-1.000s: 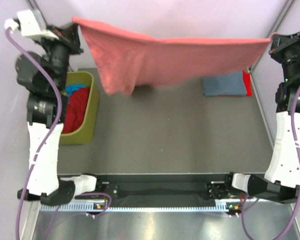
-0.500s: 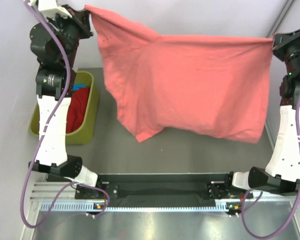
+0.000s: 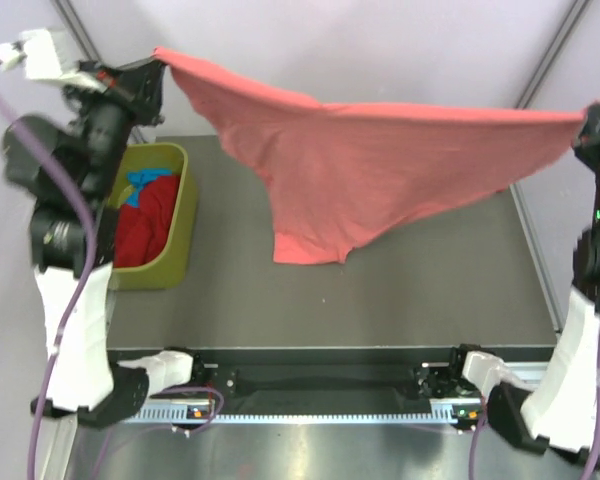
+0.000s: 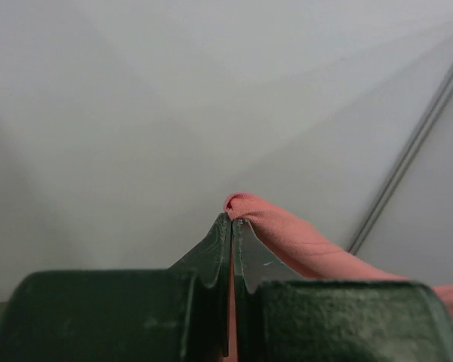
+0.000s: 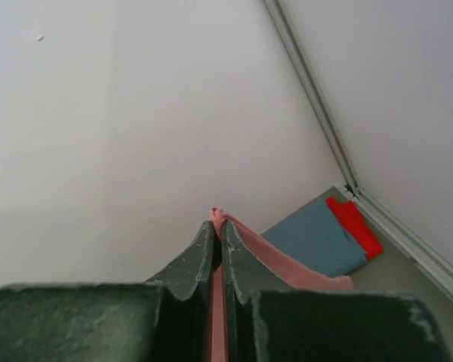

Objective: Fold and stack the t-shirts
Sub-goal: Flatten the tshirt out

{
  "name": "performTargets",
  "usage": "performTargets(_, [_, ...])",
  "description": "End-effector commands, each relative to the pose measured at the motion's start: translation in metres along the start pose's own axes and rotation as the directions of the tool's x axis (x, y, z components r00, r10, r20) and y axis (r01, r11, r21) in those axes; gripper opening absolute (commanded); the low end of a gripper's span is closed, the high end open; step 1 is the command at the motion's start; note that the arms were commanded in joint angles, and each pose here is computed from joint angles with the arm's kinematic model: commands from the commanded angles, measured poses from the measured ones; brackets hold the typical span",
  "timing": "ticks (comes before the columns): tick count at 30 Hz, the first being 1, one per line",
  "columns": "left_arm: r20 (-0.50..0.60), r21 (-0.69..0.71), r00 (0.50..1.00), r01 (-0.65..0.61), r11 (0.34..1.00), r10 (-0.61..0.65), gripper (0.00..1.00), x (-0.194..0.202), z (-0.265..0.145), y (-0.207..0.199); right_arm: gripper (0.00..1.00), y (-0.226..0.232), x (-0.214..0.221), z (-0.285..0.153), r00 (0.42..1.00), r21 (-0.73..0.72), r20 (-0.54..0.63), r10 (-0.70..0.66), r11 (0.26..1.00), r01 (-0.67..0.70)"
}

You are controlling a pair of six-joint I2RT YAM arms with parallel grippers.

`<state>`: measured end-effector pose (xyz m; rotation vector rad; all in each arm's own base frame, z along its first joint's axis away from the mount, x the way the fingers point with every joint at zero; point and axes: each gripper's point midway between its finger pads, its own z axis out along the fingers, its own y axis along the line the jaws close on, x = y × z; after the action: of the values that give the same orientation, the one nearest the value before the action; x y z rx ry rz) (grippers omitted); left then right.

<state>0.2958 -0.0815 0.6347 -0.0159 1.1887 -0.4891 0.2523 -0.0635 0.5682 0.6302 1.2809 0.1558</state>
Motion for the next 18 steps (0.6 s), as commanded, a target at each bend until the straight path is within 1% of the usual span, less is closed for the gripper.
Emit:
performTargets(1, [0.154,0.089,0.987,0.032,0.996,-0.045,0.0,-0.063,-0.051,-0.032,0.0,-0.013,-0.032,-0.055,0.992,0.063,0.121,-0.023,0.998,0.015])
performTargets(2, [0.18,0.088,0.982,0.034,0.996,-0.049,0.0,-0.075,-0.067,-0.035,0.0,-0.013,-0.038,-0.068,0.99,0.064,0.142,-0.021,0.998,0.012])
performTargets(6, [0.227,0.095,0.972,0.034,0.995,-0.055,0.0,-0.096,-0.102,-0.043,0.0,-0.017,-0.057,-0.104,0.98,0.092,0.197,-0.024,0.996,0.006])
performTargets(7, [0.236,0.102,0.97,0.031,0.994,-0.055,0.0,-0.099,-0.107,-0.046,0.0,-0.014,-0.066,-0.114,0.975,0.085,0.223,-0.019,0.996,0.0])
performTargets(9, [0.248,0.127,0.968,0.016,0.992,-0.047,0.0,-0.106,-0.112,-0.052,0.0,-0.012,-0.07,-0.126,0.972,0.073,0.236,-0.009,0.997,-0.008])
performTargets(10, [0.228,0.127,0.973,0.011,0.992,-0.04,0.0,-0.103,-0.11,-0.052,0.0,-0.01,-0.073,-0.131,0.97,0.061,0.243,-0.006,0.998,-0.009])
performTargets(11, [0.199,0.124,0.979,0.008,0.992,-0.032,0.0,-0.096,-0.099,-0.05,0.0,-0.01,-0.073,-0.132,0.969,0.058,0.245,-0.004,0.998,-0.011])
performTargets(12, [0.209,0.129,0.978,-0.007,0.992,-0.02,0.0,-0.103,-0.1,-0.053,0.0,-0.009,-0.072,-0.132,0.97,0.054,0.243,0.003,0.998,-0.017])
performTargets(13, [0.189,0.124,0.982,-0.011,0.992,-0.013,0.0,-0.097,-0.094,-0.051,0.0,-0.01,-0.066,-0.125,0.974,0.057,0.226,0.002,0.998,-0.015])
performTargets(15, [0.149,0.114,0.989,-0.017,0.993,0.0,0.0,-0.08,-0.076,-0.044,0.0,-0.002,-0.058,-0.112,0.98,0.011,0.198,-0.001,1.0,-0.001])
performTargets(16, [0.132,0.108,0.991,-0.017,0.994,0.003,0.0,-0.072,-0.068,-0.04,0.0,0.002,-0.034,-0.095,0.993,-0.034,0.118,-0.01,0.999,0.014])
performTargets(17, [0.109,0.104,0.994,-0.024,0.994,0.012,0.0,-0.06,-0.056,-0.036,0.0,0.01,-0.027,-0.079,0.995,-0.085,0.097,-0.018,0.996,0.026])
performTargets(18, [0.057,0.103,0.998,-0.02,0.995,0.015,0.0,-0.038,-0.045,-0.03,0.0,0.013,-0.011,-0.066,0.999,-0.111,0.047,-0.024,0.993,0.029])
